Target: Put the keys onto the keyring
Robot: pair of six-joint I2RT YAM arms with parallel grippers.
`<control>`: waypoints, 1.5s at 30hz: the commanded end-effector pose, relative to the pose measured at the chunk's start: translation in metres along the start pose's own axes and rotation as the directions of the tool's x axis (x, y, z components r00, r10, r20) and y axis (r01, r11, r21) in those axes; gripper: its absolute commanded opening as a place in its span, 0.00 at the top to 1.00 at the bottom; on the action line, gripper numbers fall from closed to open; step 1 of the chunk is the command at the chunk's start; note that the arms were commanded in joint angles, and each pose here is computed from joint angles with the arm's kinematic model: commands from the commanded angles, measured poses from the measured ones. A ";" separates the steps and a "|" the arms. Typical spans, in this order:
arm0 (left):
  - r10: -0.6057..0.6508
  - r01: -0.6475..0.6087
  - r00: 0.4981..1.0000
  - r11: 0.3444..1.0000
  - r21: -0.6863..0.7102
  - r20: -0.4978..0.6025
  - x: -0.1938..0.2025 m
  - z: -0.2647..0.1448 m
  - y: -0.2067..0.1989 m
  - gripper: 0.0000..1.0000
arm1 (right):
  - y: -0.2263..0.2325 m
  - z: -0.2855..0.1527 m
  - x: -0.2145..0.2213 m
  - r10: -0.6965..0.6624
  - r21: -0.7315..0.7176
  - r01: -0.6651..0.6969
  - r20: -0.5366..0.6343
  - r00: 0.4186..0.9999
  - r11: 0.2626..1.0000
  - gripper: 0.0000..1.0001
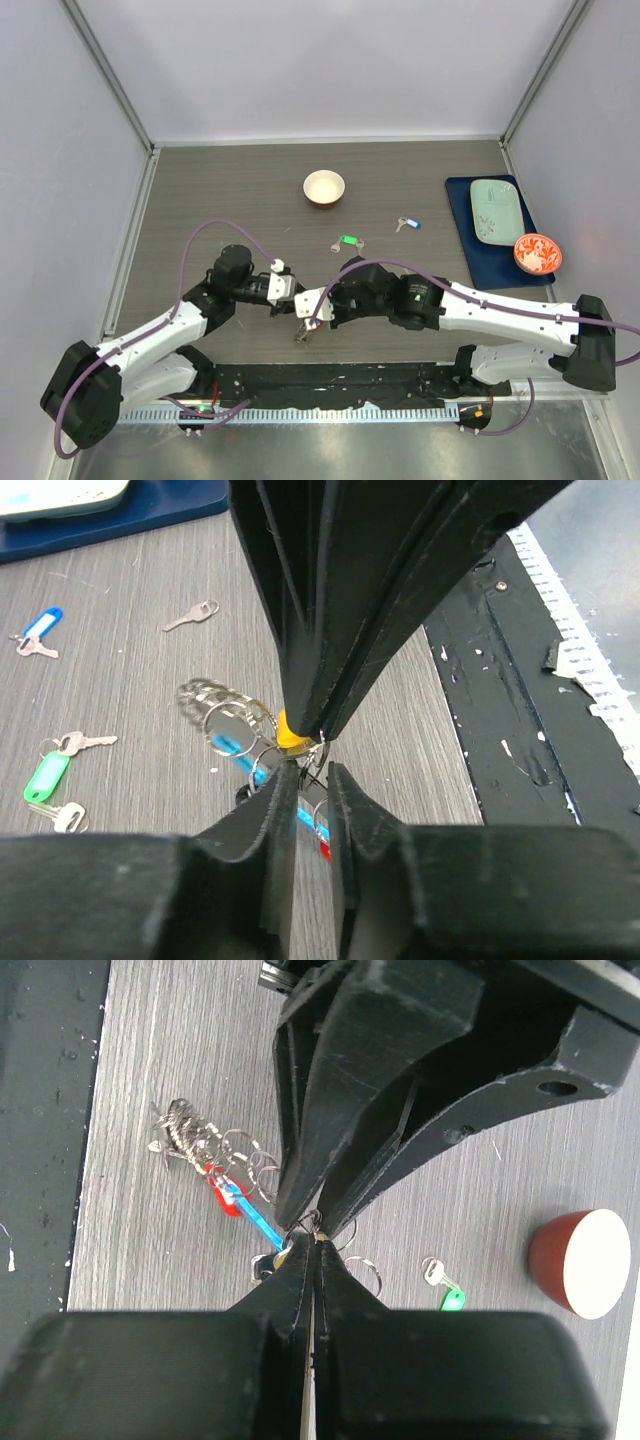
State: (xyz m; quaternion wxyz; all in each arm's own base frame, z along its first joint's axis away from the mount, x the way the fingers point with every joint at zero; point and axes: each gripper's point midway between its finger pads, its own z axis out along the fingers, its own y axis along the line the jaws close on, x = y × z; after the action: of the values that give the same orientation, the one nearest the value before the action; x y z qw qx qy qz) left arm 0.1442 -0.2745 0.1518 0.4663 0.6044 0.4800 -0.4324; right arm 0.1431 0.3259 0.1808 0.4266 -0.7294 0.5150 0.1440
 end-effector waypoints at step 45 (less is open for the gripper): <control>-0.003 0.141 0.935 0.920 -0.365 0.354 -0.076 -0.042 0.035 1.00 | -0.012 -0.012 0.003 0.161 0.210 -0.191 0.155 0.975 0.959 0.99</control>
State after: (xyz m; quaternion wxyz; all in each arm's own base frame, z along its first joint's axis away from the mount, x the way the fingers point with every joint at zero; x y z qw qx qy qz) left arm 0.1544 -0.2572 0.1920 0.5577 0.4462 0.5291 -0.4581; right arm 0.1499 0.3174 0.1905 0.5021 -0.6514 0.5461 0.1590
